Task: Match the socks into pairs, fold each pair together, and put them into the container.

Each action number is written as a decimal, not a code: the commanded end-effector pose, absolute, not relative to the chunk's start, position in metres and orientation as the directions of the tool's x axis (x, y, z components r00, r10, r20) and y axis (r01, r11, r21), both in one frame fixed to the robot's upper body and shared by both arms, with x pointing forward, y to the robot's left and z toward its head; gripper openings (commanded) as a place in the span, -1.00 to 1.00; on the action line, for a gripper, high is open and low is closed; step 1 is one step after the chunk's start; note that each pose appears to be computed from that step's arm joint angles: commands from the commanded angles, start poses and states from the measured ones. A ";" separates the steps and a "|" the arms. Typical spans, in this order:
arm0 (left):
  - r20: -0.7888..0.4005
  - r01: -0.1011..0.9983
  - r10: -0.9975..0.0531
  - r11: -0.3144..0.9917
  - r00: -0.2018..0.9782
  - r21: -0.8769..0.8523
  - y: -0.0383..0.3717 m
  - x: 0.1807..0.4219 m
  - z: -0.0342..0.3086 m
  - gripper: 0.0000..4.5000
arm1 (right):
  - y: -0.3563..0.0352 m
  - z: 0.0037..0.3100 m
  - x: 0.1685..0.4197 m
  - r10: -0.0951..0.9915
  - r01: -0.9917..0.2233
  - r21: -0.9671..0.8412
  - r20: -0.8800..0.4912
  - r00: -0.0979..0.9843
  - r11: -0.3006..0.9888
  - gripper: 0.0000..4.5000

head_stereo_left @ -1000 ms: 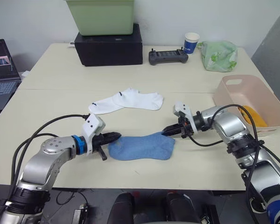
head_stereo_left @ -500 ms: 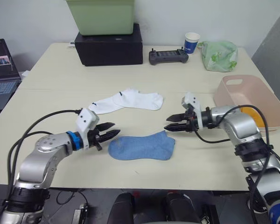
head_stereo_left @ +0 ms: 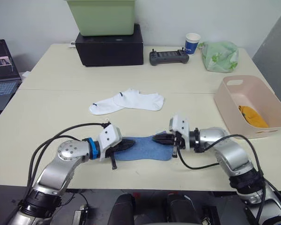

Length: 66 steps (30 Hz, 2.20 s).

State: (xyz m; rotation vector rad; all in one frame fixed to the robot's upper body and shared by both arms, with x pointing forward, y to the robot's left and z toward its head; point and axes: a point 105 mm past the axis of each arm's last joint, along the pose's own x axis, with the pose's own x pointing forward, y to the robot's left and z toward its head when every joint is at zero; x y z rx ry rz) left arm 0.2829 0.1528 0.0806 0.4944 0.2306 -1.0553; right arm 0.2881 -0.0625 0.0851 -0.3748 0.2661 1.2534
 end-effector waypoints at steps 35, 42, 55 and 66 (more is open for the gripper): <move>-0.298 0.862 -0.824 0.386 0.482 0.328 0.161 0.266 0.120 -1.00 | -0.097 0.087 0.279 0.825 -0.910 0.073 -0.457 0.333 0.408 -0.98; -0.270 0.899 -0.871 0.336 0.410 0.282 0.139 0.261 0.125 -1.00 | -0.121 0.097 0.285 0.833 -0.912 0.098 -0.454 0.316 0.399 -0.98; -0.375 0.951 -0.888 0.180 0.267 0.250 0.083 0.288 0.086 -1.00 | -0.148 0.100 0.303 0.844 -0.951 0.059 -0.480 0.240 0.304 -0.98; -0.515 0.969 -0.824 0.161 0.236 0.188 0.089 0.282 0.047 -1.00 | -0.112 0.146 0.289 0.945 -0.963 0.186 -0.298 0.132 0.193 -0.98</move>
